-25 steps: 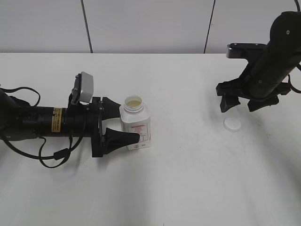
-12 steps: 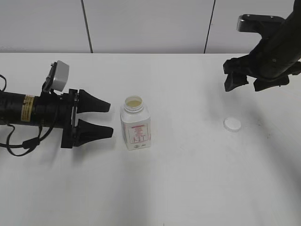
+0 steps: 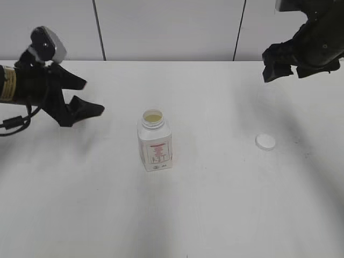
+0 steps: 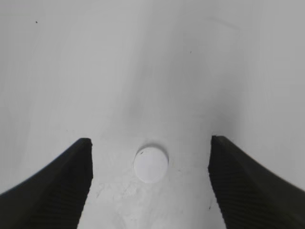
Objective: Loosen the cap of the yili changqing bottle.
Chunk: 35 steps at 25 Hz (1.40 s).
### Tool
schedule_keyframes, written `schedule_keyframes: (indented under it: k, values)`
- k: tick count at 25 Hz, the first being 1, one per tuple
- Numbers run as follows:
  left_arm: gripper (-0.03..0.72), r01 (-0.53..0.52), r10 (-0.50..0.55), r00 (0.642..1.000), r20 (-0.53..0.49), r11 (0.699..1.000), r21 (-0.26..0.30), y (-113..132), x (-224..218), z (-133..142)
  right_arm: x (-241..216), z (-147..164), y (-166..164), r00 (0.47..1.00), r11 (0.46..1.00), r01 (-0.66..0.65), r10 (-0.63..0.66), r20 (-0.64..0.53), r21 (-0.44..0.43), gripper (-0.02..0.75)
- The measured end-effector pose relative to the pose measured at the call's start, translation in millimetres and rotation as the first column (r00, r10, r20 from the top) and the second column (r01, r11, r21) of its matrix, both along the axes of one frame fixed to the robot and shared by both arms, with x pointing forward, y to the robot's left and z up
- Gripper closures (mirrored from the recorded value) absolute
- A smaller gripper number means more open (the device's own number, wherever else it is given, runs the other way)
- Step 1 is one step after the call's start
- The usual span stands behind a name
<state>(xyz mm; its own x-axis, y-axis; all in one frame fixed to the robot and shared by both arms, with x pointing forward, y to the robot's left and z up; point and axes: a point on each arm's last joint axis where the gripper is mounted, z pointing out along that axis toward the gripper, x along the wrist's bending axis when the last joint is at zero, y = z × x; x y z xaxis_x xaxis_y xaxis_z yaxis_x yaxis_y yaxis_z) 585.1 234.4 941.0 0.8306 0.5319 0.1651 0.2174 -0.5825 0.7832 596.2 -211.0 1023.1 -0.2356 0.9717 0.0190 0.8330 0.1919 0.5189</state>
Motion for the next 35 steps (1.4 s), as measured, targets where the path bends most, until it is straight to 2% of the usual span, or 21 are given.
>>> schedule_keyframes:
  k: [2,5,9,11,14,15,18,20,21,23,28,30,33,35]
  values:
    - [0.106,-0.151,0.148,0.988,0.051,0.987,0.056,11.3,5.6,12.6,3.6,6.9,-0.2,1.0,1.0,-0.007,0.007,0.028,-0.012,0.143]
    - [0.106,-0.392,0.38,0.918,0.11,0.913,0.117,31.4,9.8,28.6,9.3,18.8,-0.3,0.997,1.0,-0.014,0.016,0.073,-0.026,0.143]
    - [0.111,-0.656,0.646,0.754,0.12,0.733,0.18,57.7,8.0,35.4,15.0,31.8,-1.2,0.992,0.998,-0.024,0.03,0.122,-0.054,0.143]
    - [0.113,-0.746,0.743,0.66,0.11,0.632,0.211,68.4,4.1,36.3,16.8,37.8,-2.2,0.99,0.997,-0.028,0.038,0.135,-0.075,0.143]
    - [0.113,-0.83,0.842,0.535,0.067,0.509,0.226,77.8,-3.6,38.7,16.9,47.6,-3.8,0.993,0.994,-0.028,0.04,0.115,-0.101,0.143]
    - [0.113,-0.845,0.862,0.504,0.05,0.48,0.236,79.6,-6.8,39.9,16.7,51.6,-4.7,0.994,0.994,-0.026,0.037,0.105,-0.107,0.143]
    - [0.13,-0.856,0.896,0.444,0.0,0.424,0.295,82.9,-13.2,47.4,13.7,62.8,-8.8,0.998,0.99,-0.02,0.027,0.049,-0.142,0.143]
    - [0.155,-0.828,0.893,0.449,-0.035,0.431,0.36,82.5,-14.0,55.6,12.0,69.6,-10.7,1.0,0.987,-0.017,0.021,0.023,-0.162,0.143]
    - [0.165,-0.818,0.895,0.441,-0.071,0.433,0.379,81.1,-13.8,61.1,10.9,72.6,-11.5,1.0,0.985,-0.016,0.018,0.01,-0.169,0.143]
    - [0.176,-0.786,0.882,0.455,-0.118,0.461,0.413,78.2,-11.7,72.8,9.1,77.3,-14.1,1.0,0.984,-0.008,0.005,-0.017,-0.175,0.143]
    - [0.179,-0.76,0.875,0.448,-0.183,0.48,0.438,74.4,-8.0,102.0,4.1,79.8,-39.9,0.988,0.992,0.046,-0.062,-0.14,-0.119,0.143]
    - [0.178,-0.736,0.866,0.453,-0.21,0.497,0.459,72.8,-8.8,110.0,2.8,78.6,-55.9,0.98,0.994,0.063,-0.079,-0.181,-0.093,0.143]
    - [0.149,-0.703,0.854,0.444,-0.272,0.521,0.484,69.3,-13.1,116.6,2.3,79.5,-72.7,0.977,0.993,0.084,-0.099,-0.19,-0.085,0.143]
    - [0.135,-0.68,0.849,0.422,-0.319,0.529,0.508,67.2,-19.0,116.8,-0.9,85.3,-77.4,0.979,0.992,0.093,-0.106,-0.176,-0.081,0.143]
